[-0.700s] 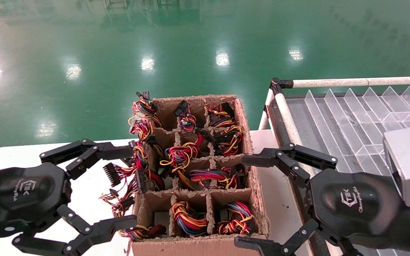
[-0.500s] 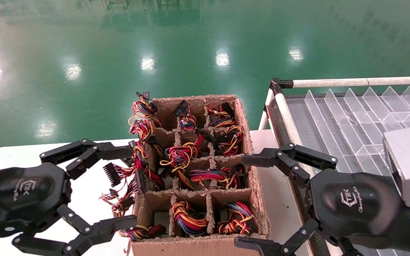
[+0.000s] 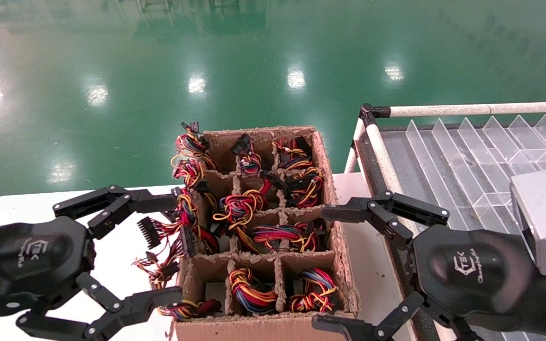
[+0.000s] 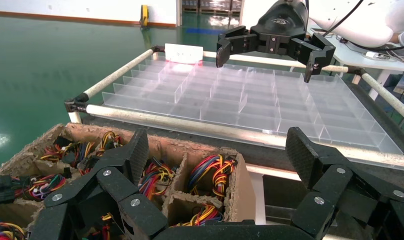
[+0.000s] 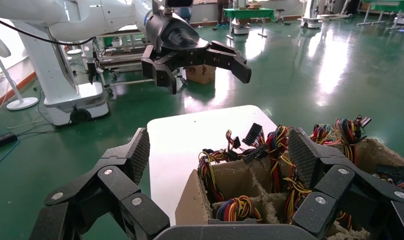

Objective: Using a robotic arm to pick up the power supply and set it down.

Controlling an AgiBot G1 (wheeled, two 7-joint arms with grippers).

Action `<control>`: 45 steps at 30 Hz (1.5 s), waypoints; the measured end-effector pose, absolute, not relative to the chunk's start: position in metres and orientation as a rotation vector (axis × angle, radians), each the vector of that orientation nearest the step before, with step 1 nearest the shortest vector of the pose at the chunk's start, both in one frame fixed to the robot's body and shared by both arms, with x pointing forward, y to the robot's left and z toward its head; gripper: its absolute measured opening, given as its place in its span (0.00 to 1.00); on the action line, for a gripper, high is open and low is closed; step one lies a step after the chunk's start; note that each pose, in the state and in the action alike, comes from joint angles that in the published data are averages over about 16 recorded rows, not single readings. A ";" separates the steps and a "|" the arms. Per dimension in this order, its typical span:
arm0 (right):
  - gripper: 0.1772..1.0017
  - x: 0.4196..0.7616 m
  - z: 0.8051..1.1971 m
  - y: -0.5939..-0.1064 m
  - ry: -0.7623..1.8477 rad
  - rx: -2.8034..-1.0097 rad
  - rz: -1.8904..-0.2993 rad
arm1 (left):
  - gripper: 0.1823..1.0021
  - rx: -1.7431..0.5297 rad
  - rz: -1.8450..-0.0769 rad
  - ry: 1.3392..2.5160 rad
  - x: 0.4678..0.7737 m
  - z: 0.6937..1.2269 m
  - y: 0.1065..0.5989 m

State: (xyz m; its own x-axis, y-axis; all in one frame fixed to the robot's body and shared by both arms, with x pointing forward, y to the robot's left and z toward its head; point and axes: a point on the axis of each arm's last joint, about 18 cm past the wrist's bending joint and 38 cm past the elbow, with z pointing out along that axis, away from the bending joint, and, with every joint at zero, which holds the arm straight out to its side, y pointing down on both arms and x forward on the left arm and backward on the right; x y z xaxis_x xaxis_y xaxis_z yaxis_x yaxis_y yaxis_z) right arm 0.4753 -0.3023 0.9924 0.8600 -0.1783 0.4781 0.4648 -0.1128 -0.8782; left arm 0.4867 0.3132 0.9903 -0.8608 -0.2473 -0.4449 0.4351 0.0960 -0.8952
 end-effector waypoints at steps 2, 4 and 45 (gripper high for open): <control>1.00 0.475 0.992 -0.302 -0.230 -1.596 -0.553 | 0.99 0.183 -1.817 1.887 0.487 0.990 0.313; 1.00 0.475 0.992 -0.302 -0.230 -1.596 -0.553 | 0.99 0.183 -1.817 1.887 0.487 0.990 0.313; 1.00 0.639 0.968 -0.206 0.019 -1.653 -0.633 | 0.15 0.183 -1.817 1.887 0.487 0.990 0.313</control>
